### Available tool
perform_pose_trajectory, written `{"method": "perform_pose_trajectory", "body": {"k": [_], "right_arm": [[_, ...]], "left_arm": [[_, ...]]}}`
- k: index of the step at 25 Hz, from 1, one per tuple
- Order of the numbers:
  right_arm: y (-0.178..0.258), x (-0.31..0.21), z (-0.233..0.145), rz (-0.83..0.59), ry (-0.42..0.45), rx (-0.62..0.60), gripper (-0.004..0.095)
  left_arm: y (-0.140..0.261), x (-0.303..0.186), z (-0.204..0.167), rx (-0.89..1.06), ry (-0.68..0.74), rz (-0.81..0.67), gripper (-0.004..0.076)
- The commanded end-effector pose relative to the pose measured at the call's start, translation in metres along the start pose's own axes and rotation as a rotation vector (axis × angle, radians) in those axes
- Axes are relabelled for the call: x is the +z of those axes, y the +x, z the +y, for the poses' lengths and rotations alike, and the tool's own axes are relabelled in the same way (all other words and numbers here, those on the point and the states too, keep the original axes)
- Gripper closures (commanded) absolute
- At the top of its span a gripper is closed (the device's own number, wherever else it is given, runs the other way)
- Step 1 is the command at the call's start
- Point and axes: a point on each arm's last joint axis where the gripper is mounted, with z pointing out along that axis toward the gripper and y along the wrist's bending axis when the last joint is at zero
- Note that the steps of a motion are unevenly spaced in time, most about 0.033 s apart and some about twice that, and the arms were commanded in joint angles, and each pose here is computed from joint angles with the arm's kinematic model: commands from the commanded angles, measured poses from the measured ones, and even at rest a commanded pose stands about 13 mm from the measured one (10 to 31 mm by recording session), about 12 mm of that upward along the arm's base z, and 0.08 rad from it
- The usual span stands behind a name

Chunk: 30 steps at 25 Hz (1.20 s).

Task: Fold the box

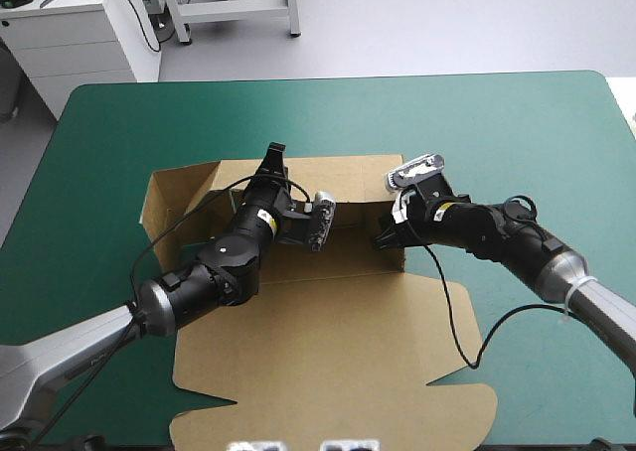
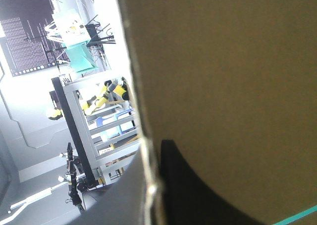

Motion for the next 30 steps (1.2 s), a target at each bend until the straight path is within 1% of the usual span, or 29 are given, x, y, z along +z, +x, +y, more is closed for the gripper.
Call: {"method": "perform_pose_trajectory", "body": {"k": [1,2,3,4,10,12,13,14,17,20,21,23,26,30], "right_arm": [[-0.002,0.004,-0.001,-0.001,0.000,0.010,0.0654],[-0.001,0.004,-0.001,0.009,-0.003,0.010,0.0824],[-0.001,0.004,-0.001,0.015,-0.005,0.014,0.0930],[0.000,0.004,0.000,0.022,-0.007,0.036,0.0903],[-0.001,0.002,0.000,0.029,-0.012,0.042,0.0906],[-0.003,0.001,0.000,0.022,-0.012,0.050,0.0906],[-0.003,0.001,0.000,0.022,-0.012,0.050,0.0908],[-0.003,0.001,0.000,0.022,-0.010,0.051,0.0908],[-0.004,0.001,0.000,0.020,-0.008,0.046,0.0908],[-0.004,0.001,-0.001,0.018,-0.007,0.046,0.0908],[-0.004,0.001,-0.001,0.014,-0.006,0.046,0.0908],[-0.005,0.001,-0.001,0.009,-0.004,0.044,0.0908],[-0.005,0.001,-0.001,-0.001,-0.001,0.044,0.0908],[-0.007,0.001,-0.002,-0.022,0.005,0.051,0.0908]], "left_arm": [[0.002,-0.010,0.011,-0.010,-0.025,-0.019,0.0732],[0.002,-0.010,0.011,-0.007,-0.027,-0.019,0.0732],[0.002,-0.010,0.011,-0.007,-0.027,-0.019,0.0732],[0.002,-0.010,0.011,-0.007,-0.026,-0.015,0.0732],[0.001,-0.010,0.011,-0.009,-0.027,-0.019,0.0731],[-0.001,-0.013,0.012,-0.007,-0.030,-0.023,0.0708],[-0.001,-0.015,0.012,-0.007,-0.035,-0.028,0.0684],[-0.002,-0.016,0.013,-0.006,-0.037,-0.031,0.0650],[-0.006,-0.023,0.015,-0.015,-0.051,-0.047,0.0511],[-0.007,-0.029,0.017,-0.017,-0.061,-0.056,0.0323],[-0.007,-0.031,0.018,-0.034,-0.066,-0.059,0.0243],[-0.006,-0.032,0.019,-0.062,-0.071,-0.061,0.0218],[-0.003,-0.040,0.022,-0.085,-0.082,-0.044,0.0219],[-0.007,-0.061,0.028,-0.093,-0.119,-0.069,0.0219]]}}
